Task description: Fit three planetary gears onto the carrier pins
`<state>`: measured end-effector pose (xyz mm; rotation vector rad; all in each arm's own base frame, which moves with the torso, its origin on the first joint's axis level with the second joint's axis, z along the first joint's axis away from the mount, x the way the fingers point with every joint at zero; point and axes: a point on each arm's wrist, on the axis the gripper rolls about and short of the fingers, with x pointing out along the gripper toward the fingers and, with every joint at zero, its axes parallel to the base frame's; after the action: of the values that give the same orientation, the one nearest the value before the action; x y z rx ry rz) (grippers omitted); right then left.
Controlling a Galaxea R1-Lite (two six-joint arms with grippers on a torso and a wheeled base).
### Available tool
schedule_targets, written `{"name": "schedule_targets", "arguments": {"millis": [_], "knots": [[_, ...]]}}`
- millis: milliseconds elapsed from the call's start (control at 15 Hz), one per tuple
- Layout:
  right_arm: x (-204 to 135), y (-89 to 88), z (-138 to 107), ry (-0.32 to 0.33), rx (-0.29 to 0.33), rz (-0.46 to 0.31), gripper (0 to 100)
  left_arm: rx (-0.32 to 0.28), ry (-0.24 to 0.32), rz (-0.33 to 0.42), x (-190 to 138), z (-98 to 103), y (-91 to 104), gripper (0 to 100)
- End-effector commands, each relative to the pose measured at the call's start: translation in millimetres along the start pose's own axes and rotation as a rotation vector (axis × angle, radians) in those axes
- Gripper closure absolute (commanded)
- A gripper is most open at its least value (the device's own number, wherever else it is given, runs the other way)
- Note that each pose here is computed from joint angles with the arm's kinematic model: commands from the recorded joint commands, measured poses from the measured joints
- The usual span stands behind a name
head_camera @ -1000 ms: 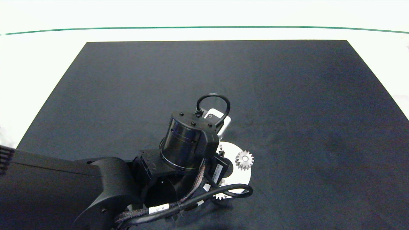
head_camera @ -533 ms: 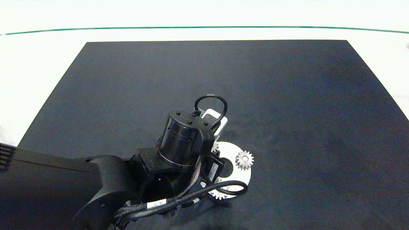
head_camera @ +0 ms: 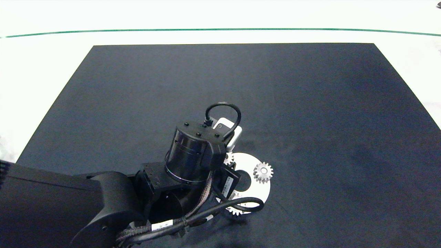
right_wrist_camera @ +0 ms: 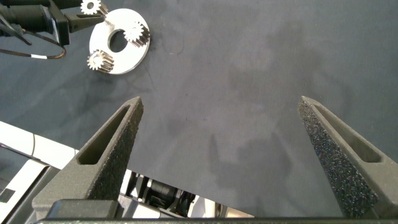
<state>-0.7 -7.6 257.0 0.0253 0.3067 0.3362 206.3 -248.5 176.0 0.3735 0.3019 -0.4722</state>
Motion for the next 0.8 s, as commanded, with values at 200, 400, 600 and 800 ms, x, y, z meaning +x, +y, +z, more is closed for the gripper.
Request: {"name": "schedule_targets", "arguments": {"millis": [200,400,600,800], "knots": [[0.3,0.0,-0.1,0.004,0.000,-0.001,0,0.002,0.007,0.002,1.5,-9.8,-1.8,78],[-0.1,-0.1,-0.2,0.003,0.000,-0.001,0,0.004,0.009,0.000,3.4,-13.4,-3.7,0],[-0.1,-0.1,-0.2,0.003,0.000,-0.001,0,0.002,-0.005,0.000,2.2,-9.0,-3.2,0],[-1.2,-0.5,-0.6,-0.002,0.001,-0.002,0,-0.001,-0.013,0.003,-0.3,-6.7,-1.1,0]]}}
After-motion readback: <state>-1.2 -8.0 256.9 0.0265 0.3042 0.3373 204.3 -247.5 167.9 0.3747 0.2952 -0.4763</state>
